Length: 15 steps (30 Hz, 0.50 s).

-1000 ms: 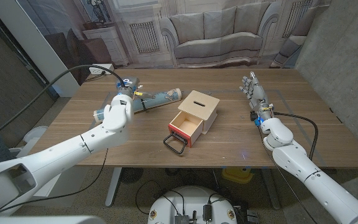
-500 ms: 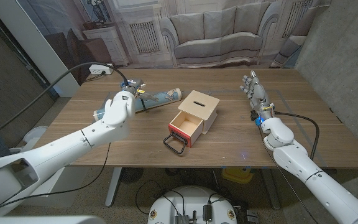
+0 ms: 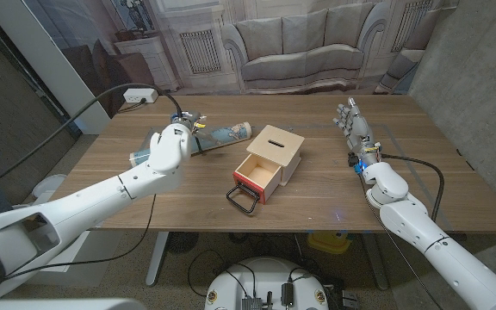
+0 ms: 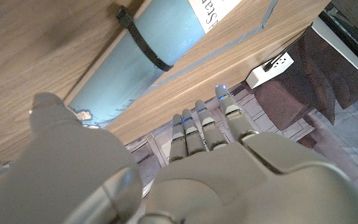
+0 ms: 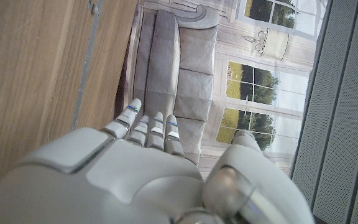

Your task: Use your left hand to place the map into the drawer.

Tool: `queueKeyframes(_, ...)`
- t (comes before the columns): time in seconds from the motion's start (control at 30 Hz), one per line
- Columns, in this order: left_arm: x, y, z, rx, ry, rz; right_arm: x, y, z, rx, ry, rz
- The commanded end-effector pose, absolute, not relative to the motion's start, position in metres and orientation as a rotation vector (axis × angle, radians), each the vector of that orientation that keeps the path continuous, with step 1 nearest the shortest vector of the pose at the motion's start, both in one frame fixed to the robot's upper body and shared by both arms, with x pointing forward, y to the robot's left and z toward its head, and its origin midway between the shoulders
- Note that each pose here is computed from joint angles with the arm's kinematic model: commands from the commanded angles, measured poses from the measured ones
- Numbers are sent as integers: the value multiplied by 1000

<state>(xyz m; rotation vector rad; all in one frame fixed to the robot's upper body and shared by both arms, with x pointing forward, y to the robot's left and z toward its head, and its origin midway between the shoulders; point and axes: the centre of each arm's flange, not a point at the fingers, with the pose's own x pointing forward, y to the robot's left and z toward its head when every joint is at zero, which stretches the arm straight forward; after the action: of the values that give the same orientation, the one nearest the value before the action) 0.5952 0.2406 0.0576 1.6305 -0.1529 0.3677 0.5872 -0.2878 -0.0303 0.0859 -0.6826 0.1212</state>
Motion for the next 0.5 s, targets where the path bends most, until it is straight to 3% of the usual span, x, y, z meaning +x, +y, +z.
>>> queueKeyframes(0.03,602,238,57,1665,-114,357,585,-287,-31,81,-679,113)
queueKeyframes(0.5,609,234,49,1686,-98,370,583,-289,-31,78,-679,109)
